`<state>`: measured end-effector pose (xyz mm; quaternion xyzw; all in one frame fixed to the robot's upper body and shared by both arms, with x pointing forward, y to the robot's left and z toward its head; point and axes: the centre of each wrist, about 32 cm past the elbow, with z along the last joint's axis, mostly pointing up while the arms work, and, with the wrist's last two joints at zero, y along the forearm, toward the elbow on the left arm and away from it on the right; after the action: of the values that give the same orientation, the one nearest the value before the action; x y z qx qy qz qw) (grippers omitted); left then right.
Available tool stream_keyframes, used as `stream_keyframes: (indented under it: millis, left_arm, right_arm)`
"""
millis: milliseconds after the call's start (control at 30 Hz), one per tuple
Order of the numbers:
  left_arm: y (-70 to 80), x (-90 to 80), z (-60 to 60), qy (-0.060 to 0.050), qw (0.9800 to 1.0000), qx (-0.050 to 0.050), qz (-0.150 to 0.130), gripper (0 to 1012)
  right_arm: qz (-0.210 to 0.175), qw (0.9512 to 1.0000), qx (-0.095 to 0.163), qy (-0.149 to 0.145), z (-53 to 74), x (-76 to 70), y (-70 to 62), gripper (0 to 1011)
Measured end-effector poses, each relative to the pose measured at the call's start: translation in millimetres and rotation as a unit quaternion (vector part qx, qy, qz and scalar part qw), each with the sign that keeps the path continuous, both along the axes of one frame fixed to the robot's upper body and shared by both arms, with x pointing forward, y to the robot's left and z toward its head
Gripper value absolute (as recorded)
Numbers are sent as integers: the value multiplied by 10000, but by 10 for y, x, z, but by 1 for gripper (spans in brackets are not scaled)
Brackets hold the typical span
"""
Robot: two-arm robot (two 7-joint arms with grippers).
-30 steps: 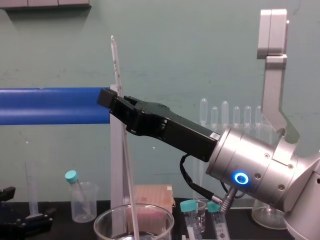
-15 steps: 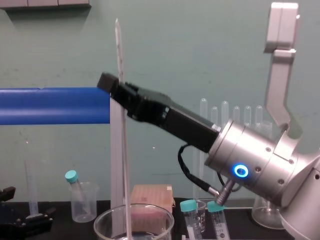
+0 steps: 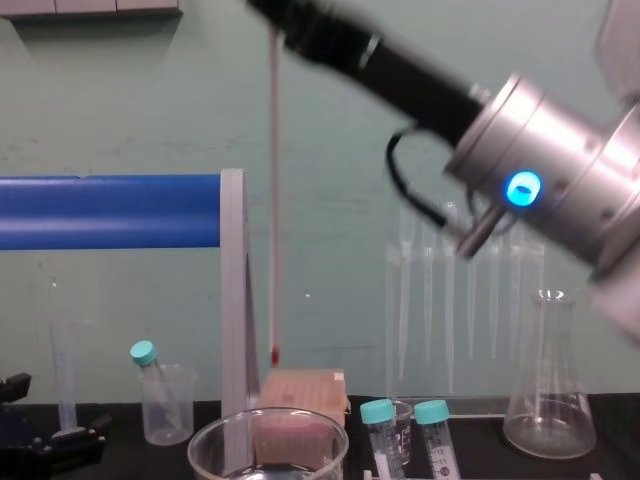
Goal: Hold the thermometer with one hand and immerse one end into the beaker, then reinsert it into the test tube rack.
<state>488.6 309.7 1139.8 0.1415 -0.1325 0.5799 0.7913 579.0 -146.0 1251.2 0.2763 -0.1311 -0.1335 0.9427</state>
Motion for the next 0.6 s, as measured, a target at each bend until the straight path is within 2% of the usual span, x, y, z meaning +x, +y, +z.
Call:
stream_keyframes:
  millis: [67,133,167,267,367,400,467,500,567,600]
  left_arm:
    - [0,0,0,0,10000,0,0,1008]
    - [0,0,0,0,10000,0,0,1008]
    - [0,0,0,1,10000,0,0,1008]
    - [0,0,0,0,10000,0,0,1008]
    - [0,0,0,0,10000,0,0,1008]
    - [0,0,0,0,10000,0,0,1008]
    - [0,0,0,0,10000,0,0,1008]
    - [0,0,0,0,10000,0,0,1008]
    - [0,0,0,1,10000,0,0,1008]
    - [0,0,0,0,10000,0,0,1008]
  right_arm:
    - [-59,9999,38,-115,76,-11,-36,56]
    - [-245,9992,119,-304,206,-42,-148,55]
    - [-245,9992,119,-304,206,-42,-148,55]
    - [-565,9974,161,-411,283,-111,-341,56]
    - [-806,9958,153,-416,291,-172,-488,55]
    - [-978,9943,129,-395,285,-221,-589,55]
    - [-1142,9928,83,-360,270,-274,-689,55]
    - [-1327,9907,27,-316,253,-343,-804,55]
    - [-1580,9871,-59,-239,224,-441,-951,55]
    - [-1580,9871,-59,-239,224,-441,-951,55]
